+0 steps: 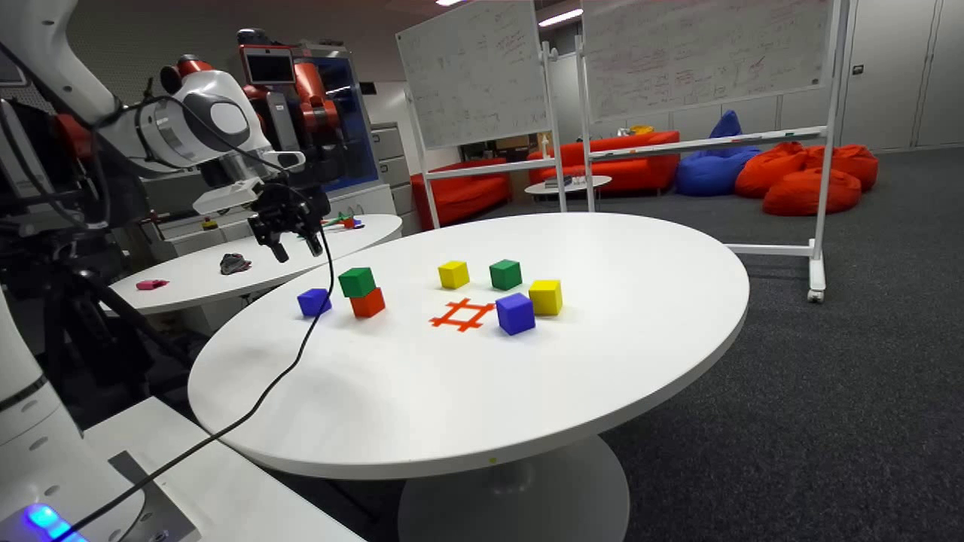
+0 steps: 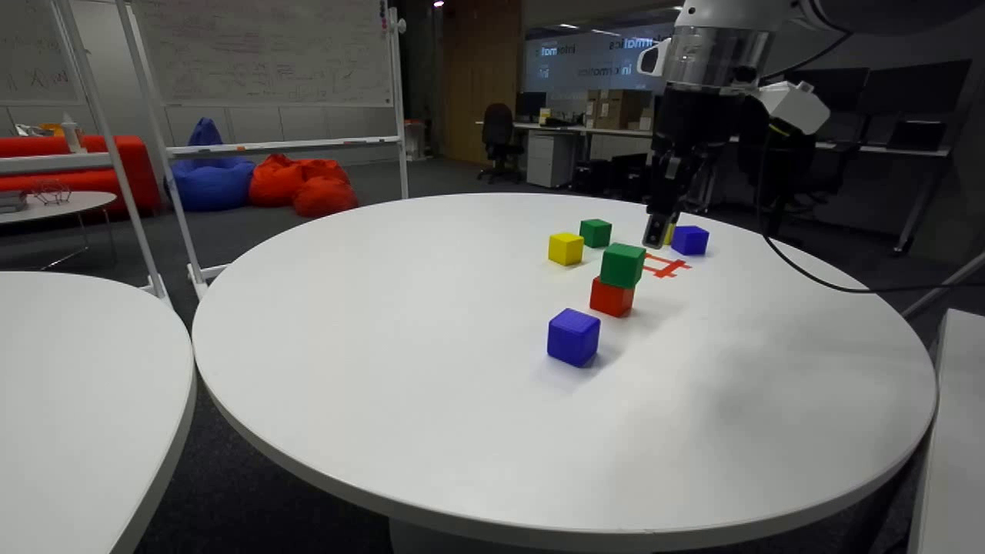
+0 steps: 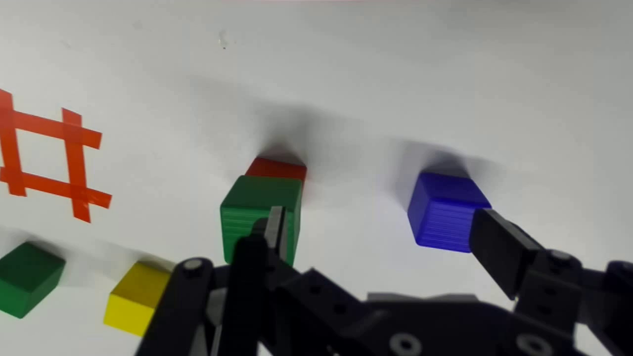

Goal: Unstack all the toy blocks then put the orange block in the marked zone

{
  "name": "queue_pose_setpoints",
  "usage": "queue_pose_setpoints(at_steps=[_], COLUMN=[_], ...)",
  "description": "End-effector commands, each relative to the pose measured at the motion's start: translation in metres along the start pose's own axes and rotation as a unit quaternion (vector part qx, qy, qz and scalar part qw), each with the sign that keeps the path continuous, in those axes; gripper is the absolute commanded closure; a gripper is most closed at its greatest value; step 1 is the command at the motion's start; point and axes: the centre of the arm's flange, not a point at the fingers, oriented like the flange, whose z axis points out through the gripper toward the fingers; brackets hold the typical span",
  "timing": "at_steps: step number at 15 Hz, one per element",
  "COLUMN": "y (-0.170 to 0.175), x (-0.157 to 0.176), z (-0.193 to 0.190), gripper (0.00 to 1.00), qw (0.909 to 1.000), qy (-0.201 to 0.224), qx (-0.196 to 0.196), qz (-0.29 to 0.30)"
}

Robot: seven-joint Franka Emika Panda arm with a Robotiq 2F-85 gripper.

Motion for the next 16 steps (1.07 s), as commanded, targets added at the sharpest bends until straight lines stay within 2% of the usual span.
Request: queue_pose_setpoints(at_steps=[1,2,3,6,8,16], y=[0.003,0.002,-0.001,-0.003,-0.004,0.029], x=[0.003,0.002,0.001,0.0,0.002,0.004], z=[0.005,0.006,0.007,0.008,0.01,0.009], gripper=[0.0,0.0,0.0,0.0,0.0,0.0], qw=[0.9981,0.9973,0.9989,0.9981,0.9988,0.9996], qy=[-0.005,-0.011,-0.007,-0.009,-0.014,-0.004], qx=[0.044,0.05,0.034,0.041,0.027,0.024], qz=[-0.042,-0.052,-0.032,-0.045,-0.039,0.016])
